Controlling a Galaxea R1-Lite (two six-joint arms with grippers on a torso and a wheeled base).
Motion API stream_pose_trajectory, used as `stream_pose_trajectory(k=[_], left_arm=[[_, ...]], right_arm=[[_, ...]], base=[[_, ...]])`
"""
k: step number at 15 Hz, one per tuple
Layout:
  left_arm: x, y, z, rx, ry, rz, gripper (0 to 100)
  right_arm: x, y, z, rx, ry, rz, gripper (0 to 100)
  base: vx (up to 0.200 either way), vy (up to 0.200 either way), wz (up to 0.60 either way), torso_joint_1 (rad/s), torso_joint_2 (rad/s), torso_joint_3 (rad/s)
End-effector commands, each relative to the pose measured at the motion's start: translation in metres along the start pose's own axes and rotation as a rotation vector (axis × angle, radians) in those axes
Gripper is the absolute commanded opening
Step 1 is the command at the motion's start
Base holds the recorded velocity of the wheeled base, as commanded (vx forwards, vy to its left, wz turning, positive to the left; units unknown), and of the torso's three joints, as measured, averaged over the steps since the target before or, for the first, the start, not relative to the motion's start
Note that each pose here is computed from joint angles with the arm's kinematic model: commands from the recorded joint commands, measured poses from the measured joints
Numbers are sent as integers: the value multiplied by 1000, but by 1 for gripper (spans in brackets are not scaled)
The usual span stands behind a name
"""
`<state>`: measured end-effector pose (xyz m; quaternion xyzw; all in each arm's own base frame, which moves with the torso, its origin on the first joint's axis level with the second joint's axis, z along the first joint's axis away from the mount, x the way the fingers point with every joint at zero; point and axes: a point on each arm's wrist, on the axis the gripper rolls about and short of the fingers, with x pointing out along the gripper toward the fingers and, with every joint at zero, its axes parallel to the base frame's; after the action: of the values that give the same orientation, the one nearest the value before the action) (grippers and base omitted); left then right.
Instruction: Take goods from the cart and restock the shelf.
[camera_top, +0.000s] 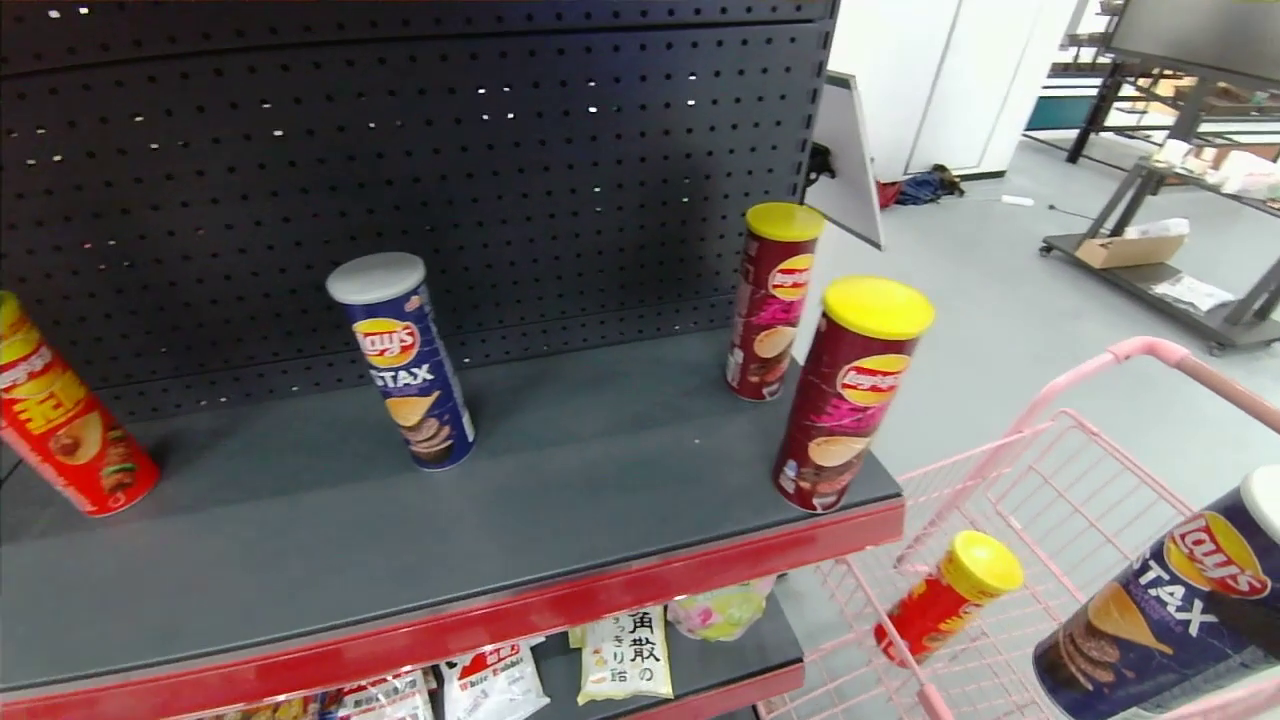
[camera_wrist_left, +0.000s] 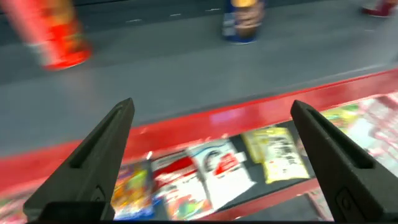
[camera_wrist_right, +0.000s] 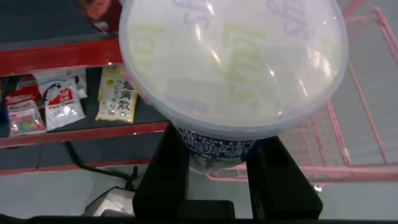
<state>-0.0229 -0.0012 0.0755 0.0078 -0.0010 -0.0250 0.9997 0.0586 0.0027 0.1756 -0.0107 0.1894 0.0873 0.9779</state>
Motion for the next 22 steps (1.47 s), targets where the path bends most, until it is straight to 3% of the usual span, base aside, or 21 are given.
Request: stream_pose_trajectory(k=[1, 4, 14, 22], left_arm=[[0, 0, 0, 0, 0, 1, 100], [0, 0, 0, 0, 0, 1, 100], [0, 0, 0, -6, 0, 6, 100], [0, 0, 0, -3, 0, 4, 100]], right_arm=[[0, 0, 0, -2, 0, 0, 0], [-3, 1, -2, -4, -13, -2, 0], [-30, 6, -19, -18, -142, -46, 0], [-29, 6, -21, -20, -143, -43, 0]], base=[[0, 0, 600, 2, -2, 7], [0, 0, 600, 1, 2, 1], [0, 0, 0, 0, 0, 0], [0, 0, 0, 0, 0, 0]])
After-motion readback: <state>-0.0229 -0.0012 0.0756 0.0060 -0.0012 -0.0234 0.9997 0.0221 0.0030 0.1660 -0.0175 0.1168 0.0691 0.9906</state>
